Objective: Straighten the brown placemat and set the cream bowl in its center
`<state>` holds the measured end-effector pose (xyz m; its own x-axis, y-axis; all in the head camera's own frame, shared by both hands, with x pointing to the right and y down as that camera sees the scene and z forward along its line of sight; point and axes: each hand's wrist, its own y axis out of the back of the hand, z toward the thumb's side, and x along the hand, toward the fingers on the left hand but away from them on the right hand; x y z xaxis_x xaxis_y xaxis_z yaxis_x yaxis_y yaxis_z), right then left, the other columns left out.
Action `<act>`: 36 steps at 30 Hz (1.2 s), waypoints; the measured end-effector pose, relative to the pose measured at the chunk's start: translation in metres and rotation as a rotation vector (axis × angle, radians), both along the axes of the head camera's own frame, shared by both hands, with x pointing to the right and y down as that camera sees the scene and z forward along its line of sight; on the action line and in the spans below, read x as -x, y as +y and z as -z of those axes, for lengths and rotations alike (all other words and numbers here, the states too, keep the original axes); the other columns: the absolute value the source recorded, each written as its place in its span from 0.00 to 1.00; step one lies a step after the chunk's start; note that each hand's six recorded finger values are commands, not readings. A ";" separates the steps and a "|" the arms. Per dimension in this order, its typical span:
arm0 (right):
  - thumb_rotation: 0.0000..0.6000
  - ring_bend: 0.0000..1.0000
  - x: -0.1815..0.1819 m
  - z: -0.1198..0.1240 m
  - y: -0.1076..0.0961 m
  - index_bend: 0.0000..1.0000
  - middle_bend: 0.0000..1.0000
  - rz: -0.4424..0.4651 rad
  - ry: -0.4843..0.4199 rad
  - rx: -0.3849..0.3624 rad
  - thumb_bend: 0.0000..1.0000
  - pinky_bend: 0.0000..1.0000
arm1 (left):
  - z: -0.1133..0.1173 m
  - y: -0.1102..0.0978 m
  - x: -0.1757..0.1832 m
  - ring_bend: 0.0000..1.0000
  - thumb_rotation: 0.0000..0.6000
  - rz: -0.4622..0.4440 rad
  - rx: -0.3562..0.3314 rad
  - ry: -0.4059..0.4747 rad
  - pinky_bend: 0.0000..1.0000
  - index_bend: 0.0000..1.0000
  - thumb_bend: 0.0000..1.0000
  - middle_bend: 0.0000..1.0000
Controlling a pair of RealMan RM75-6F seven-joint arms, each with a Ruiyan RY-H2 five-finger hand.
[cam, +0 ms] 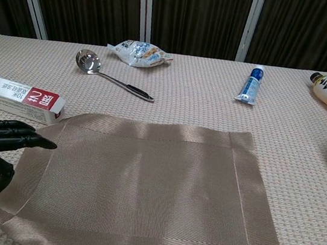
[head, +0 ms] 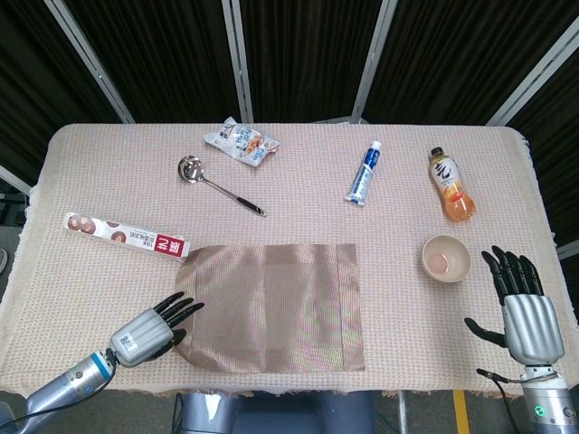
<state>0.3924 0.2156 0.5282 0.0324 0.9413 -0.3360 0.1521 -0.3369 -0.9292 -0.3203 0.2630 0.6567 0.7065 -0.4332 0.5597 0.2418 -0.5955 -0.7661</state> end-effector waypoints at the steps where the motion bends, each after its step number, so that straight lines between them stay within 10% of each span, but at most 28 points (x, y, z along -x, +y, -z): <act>1: 1.00 0.00 0.000 0.000 0.000 0.00 0.00 0.001 0.000 0.000 0.00 0.00 | 0.001 0.000 0.000 0.00 1.00 -0.002 0.000 -0.001 0.00 0.41 0.23 0.00; 5: 1.00 0.00 0.000 0.001 0.001 0.00 0.00 0.001 -0.001 -0.001 0.00 0.00 | 0.002 0.001 0.001 0.00 1.00 0.002 0.011 0.000 0.00 0.00 0.00 0.00; 14: 1.00 0.00 -0.002 0.000 0.001 0.00 0.00 -0.005 0.000 0.008 0.00 0.00 | 0.027 -0.014 0.007 0.00 1.00 0.091 0.008 0.116 0.00 0.00 0.00 0.00; 21: 1.00 0.00 -0.003 -0.007 -0.001 0.00 0.00 -0.008 0.006 0.037 0.00 0.00 | 0.067 -0.051 0.026 0.00 1.00 0.214 -0.121 0.195 0.00 0.00 0.00 0.00; 36: 1.00 0.00 -0.008 -0.046 -0.007 0.00 0.00 0.022 0.050 0.165 0.00 0.00 | 0.007 -0.128 0.102 0.00 1.00 0.458 -0.171 -0.133 0.00 0.00 0.00 0.00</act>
<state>0.4002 0.2088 0.5741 0.0319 0.8726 -0.4874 0.0981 -0.4880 -0.8673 -0.4226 0.1351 0.6500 0.3495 -0.7754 0.5259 0.0875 -0.5318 -0.8423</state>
